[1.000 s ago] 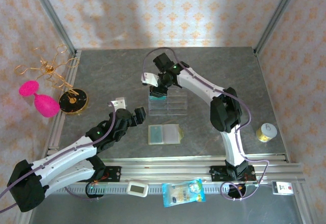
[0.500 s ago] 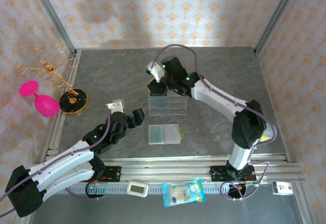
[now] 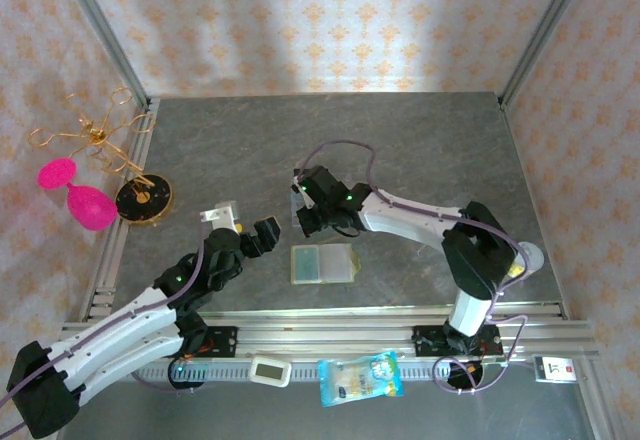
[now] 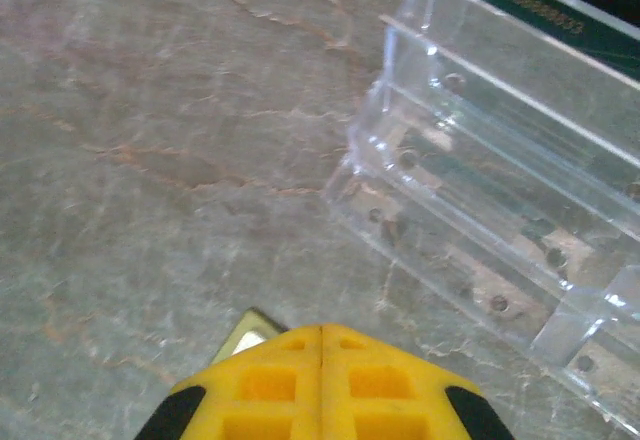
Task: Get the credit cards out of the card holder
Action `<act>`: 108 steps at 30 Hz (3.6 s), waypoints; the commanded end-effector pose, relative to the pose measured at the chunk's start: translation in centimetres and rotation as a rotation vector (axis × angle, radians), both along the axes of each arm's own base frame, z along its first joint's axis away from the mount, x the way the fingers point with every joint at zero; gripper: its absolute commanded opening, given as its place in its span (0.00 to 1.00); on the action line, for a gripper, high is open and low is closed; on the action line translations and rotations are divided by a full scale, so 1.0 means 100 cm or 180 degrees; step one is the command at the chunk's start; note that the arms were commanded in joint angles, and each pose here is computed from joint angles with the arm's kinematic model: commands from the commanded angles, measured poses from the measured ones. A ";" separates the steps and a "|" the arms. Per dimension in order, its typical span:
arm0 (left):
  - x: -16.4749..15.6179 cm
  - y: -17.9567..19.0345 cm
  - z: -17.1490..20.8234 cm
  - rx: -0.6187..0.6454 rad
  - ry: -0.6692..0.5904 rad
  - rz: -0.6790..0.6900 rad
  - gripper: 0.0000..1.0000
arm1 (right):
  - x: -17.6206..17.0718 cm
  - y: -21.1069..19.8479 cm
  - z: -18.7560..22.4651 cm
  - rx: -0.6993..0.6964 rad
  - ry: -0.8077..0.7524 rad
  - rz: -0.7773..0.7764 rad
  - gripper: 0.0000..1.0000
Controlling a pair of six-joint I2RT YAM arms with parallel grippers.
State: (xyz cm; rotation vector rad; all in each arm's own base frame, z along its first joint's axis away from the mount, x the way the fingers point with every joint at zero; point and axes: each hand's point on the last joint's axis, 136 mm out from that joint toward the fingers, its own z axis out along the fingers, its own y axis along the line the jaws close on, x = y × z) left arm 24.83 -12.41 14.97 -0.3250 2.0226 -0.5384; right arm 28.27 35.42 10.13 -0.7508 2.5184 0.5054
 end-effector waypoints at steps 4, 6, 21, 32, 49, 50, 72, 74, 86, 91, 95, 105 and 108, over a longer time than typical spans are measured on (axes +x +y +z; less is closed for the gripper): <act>-0.001 0.003 0.003 -0.0084 -0.0046 0.0044 0.99 | 0.051 -0.011 0.004 -0.0227 -0.0194 -0.0461 0.00; -0.001 0.004 0.002 -0.0085 -0.0047 0.0045 0.99 | 0.060 -0.012 0.008 -0.0250 -0.0231 -0.0491 0.00; -0.001 -0.001 0.005 -0.0099 -0.0066 -0.0035 0.99 | 0.083 -0.003 0.038 -0.0195 -0.0407 -0.0506 0.04; -0.002 -0.010 -0.003 -0.0235 -0.0017 -0.0127 0.99 | 0.047 -0.009 0.078 0.0130 -0.0494 -0.0494 0.35; -0.009 -0.011 -0.033 -0.0222 0.0258 -0.0156 0.99 | -0.082 0.002 -0.047 -0.0480 -0.0083 0.0171 0.48; -0.010 -0.011 -0.035 -0.0224 0.0271 -0.0162 0.99 | -0.083 0.001 -0.051 -0.0553 -0.0111 0.0176 0.48; -0.019 -0.044 -0.068 -0.0411 0.0628 -0.0619 0.46 | -0.086 0.017 -0.039 0.0108 -0.0170 -0.0094 0.00; -0.018 -0.051 -0.070 -0.0425 0.0667 -0.0699 0.33 | -0.087 0.019 -0.035 0.0236 -0.0166 -0.0111 0.00; -0.018 -0.089 -0.100 -0.0190 0.1028 -0.1099 0.19 | -0.085 0.008 -0.020 0.0451 -0.0237 -0.0327 0.33; -0.021 -0.106 -0.093 -0.0168 0.1024 -0.1285 0.30 | -0.078 -0.024 0.003 0.0534 -0.0469 -0.0662 0.38; -0.030 -0.128 -0.087 -0.0190 0.1031 -0.1570 0.40 | -0.075 -0.050 0.015 0.0613 -0.0576 -0.0964 0.38; -0.046 -0.177 -0.081 -0.0419 0.1177 -0.2089 0.28 | -0.072 -0.081 0.024 0.0819 -0.0511 -0.1193 0.37; -0.037 -0.158 -0.076 -0.0346 0.1106 -0.1767 0.28 | -0.075 -0.074 0.019 0.0846 -0.0350 -0.1050 0.38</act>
